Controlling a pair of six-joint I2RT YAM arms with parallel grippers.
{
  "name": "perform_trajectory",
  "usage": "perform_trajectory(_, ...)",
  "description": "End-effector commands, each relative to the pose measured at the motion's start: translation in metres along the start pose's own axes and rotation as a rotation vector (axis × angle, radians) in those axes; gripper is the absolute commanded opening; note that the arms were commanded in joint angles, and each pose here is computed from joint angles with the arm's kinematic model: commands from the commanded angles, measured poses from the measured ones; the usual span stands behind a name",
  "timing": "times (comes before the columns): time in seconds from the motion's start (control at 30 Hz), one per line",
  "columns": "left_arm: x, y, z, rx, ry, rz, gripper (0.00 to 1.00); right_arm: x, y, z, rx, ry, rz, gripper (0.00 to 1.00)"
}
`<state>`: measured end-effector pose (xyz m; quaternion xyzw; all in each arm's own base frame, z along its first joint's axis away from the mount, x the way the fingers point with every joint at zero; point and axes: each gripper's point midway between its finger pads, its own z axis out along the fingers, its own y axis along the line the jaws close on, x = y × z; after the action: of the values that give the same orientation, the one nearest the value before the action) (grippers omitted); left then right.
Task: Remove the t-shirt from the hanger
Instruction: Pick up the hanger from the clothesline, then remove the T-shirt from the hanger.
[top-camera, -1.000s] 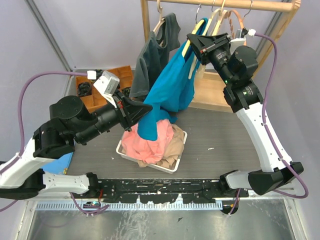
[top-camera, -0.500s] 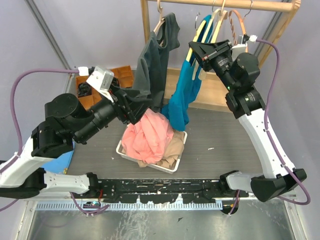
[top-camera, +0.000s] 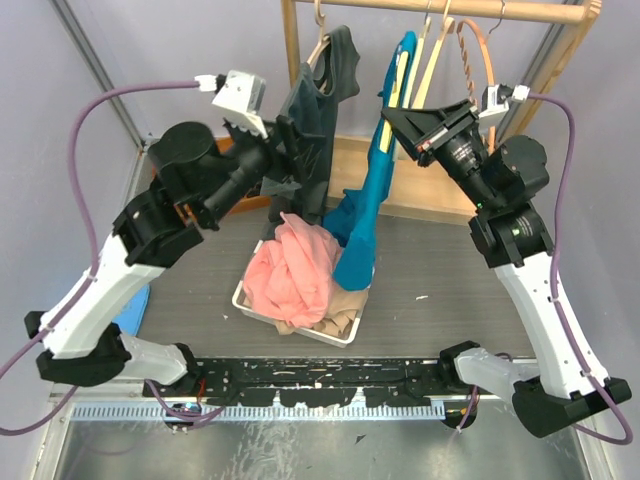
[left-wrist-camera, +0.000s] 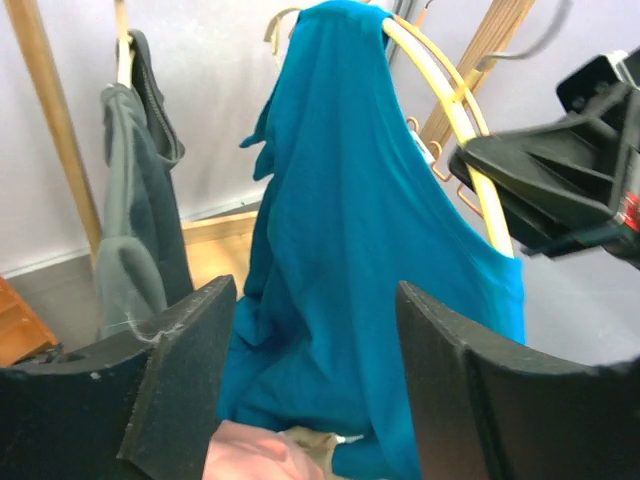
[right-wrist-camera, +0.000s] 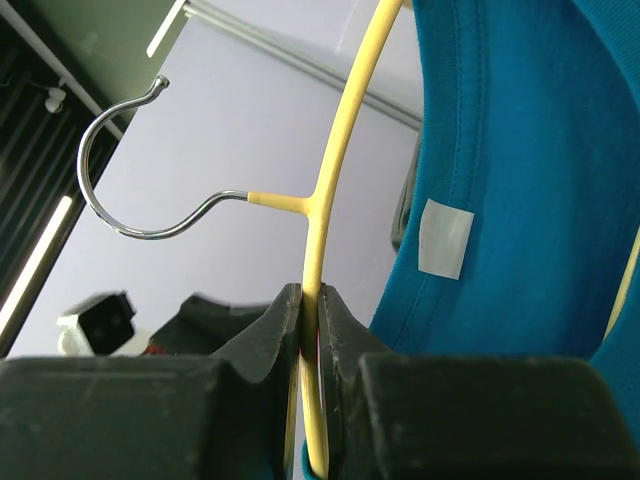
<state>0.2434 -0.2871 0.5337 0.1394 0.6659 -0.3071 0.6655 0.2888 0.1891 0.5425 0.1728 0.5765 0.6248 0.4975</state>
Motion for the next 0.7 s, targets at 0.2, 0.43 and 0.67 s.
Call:
perform_trajectory(0.2, -0.02, -0.04, 0.042, 0.234, -0.052, -0.121, 0.98, 0.011, 0.061, -0.053, -0.205, 0.033, -0.066, 0.01)
perform_trajectory(0.43, -0.014, -0.056, 0.07, 0.301, -0.058, -0.128, 0.98, 0.022, 0.062, -0.071, -0.215, 0.069, -0.021, 0.01)
perform_trajectory(0.67, -0.009, -0.069, 0.088, 0.344, -0.064, -0.136, 0.98, 0.028, 0.063, -0.078, -0.204, 0.1, 0.009, 0.01)
